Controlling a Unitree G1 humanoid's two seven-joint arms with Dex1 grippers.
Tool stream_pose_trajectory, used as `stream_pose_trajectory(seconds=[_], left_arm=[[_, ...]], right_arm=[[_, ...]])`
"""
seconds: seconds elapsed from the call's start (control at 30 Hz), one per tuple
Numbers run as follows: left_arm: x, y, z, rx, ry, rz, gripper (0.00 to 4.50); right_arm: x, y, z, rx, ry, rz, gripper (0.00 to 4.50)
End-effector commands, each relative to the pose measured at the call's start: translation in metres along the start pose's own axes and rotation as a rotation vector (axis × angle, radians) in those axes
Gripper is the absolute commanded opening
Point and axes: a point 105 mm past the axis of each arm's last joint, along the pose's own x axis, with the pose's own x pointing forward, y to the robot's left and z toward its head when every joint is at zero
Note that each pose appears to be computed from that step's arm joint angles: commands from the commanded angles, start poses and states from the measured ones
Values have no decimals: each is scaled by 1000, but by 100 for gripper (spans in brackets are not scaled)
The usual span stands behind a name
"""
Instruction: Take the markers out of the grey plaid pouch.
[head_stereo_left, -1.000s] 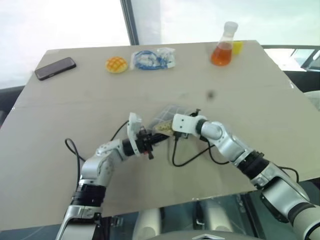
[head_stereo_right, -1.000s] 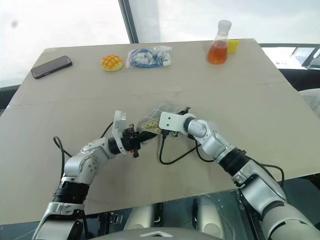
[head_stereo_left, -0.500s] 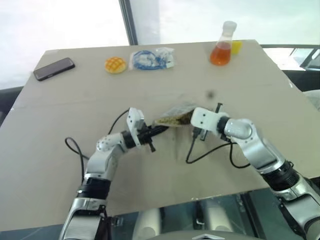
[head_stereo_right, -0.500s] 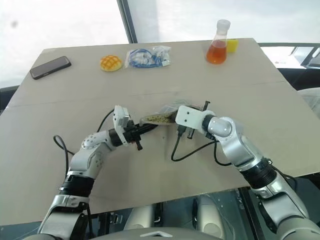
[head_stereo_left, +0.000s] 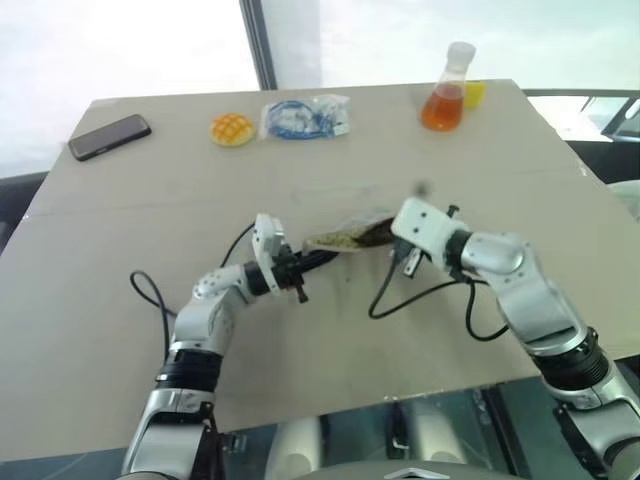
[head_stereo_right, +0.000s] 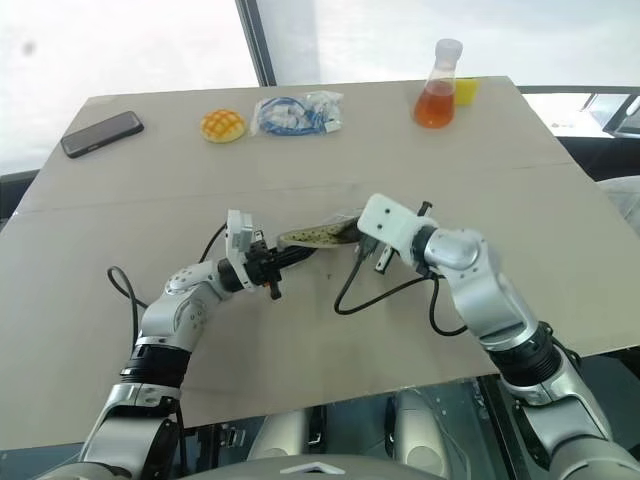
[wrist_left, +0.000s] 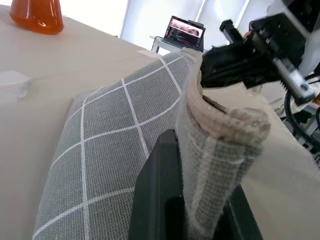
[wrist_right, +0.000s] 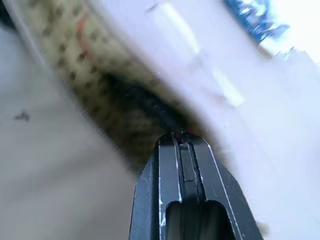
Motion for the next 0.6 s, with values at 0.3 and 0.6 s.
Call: stream_pose_trajectory(seconds=[0.3, 0.6], left_arm=[[8, -58, 33, -399, -72, -351, 0], [-4, -35, 20, -793, -149, -255, 0]], right_arm=[[-1, 10, 4, -199, 39, 172, 260], [-43, 13, 10, -245, 192, 303, 260]])
